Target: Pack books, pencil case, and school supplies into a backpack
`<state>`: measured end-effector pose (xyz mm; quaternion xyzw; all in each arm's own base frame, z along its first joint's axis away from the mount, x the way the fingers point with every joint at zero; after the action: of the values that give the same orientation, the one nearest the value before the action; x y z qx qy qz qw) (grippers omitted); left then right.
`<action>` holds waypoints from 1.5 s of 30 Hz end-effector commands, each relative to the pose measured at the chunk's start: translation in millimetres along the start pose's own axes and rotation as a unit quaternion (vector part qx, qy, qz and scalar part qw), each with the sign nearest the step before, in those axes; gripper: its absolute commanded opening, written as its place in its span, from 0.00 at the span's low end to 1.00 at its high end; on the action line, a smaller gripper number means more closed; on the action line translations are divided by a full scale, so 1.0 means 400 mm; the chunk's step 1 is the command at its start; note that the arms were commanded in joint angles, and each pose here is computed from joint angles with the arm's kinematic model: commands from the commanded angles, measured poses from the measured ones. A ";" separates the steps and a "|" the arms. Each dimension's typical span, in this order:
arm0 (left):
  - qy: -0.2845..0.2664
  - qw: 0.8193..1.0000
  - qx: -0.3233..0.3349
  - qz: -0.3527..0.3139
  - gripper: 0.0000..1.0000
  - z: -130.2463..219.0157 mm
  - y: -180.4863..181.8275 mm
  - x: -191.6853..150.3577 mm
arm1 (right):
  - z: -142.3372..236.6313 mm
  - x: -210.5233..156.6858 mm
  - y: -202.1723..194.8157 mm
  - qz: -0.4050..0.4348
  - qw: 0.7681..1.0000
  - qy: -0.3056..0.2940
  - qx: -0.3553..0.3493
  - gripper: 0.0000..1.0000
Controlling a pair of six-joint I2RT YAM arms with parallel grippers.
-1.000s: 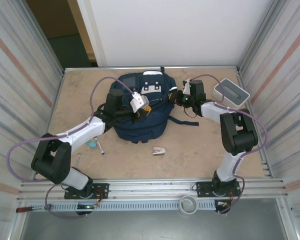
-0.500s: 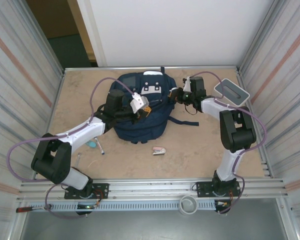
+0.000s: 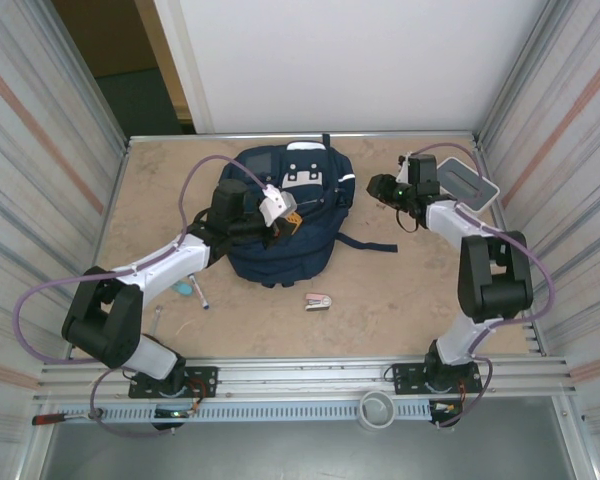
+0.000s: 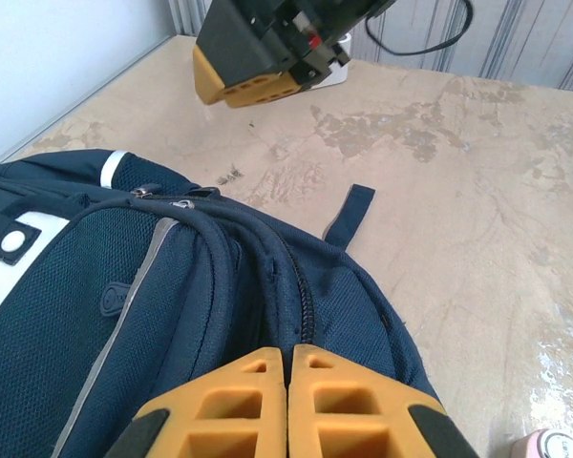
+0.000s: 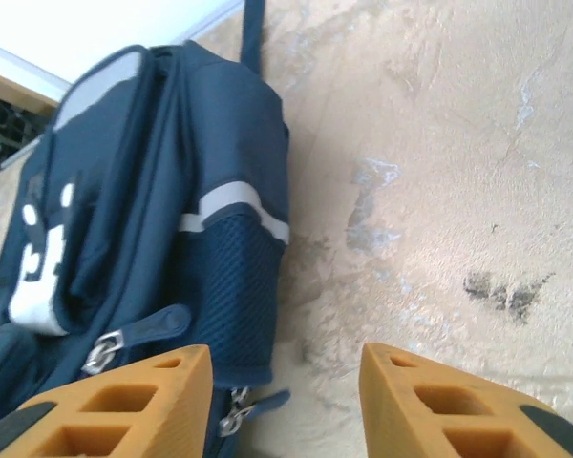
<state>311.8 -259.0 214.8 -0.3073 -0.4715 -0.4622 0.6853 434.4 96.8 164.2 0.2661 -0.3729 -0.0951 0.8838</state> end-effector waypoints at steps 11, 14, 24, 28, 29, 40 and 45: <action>-0.042 0.999 0.008 -0.007 0.00 0.010 0.014 0.053 | -0.196 -0.005 0.020 -0.093 0.990 0.073 0.077 0.75; -0.033 0.999 0.011 0.000 0.00 0.007 0.015 0.036 | -0.262 0.001 0.052 -0.108 0.984 0.090 0.111 0.66; 0.007 0.997 0.073 0.024 0.00 0.008 0.053 -0.018 | -0.195 0.028 -0.008 -0.127 0.983 0.060 0.118 0.01; 0.021 0.992 0.114 0.041 0.02 0.008 0.104 -0.023 | -0.099 0.006 -0.043 -0.124 0.987 0.042 0.093 0.00; 0.025 0.991 0.124 0.048 0.02 0.008 0.119 -0.026 | -0.078 -0.009 -0.048 -0.121 0.988 0.041 0.086 0.00; 0.069 0.940 0.280 0.183 0.26 0.075 0.317 -0.098 | 0.054 -0.296 0.058 -0.023 0.998 0.063 0.013 0.08; 0.076 0.904 0.344 0.242 0.46 0.128 0.380 -0.117 | 0.105 -0.375 0.158 0.057 0.996 0.064 0.024 0.21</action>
<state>421.0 -153.0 183.4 -0.1404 -0.4582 -0.1807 0.8589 305.8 185.7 116.6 0.2984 -0.2980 -0.0470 0.9055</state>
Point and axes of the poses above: each hand's point on the last joint's axis, 136 mm out from that joint toward the fingers, its own z axis back along the fingers, its own y axis along the line the jaws close on, x = y × z, the point moved 4 cm from there along z, back along the fingers, and after that the axes turned 3 degrees about z, right-handed, at the moved point
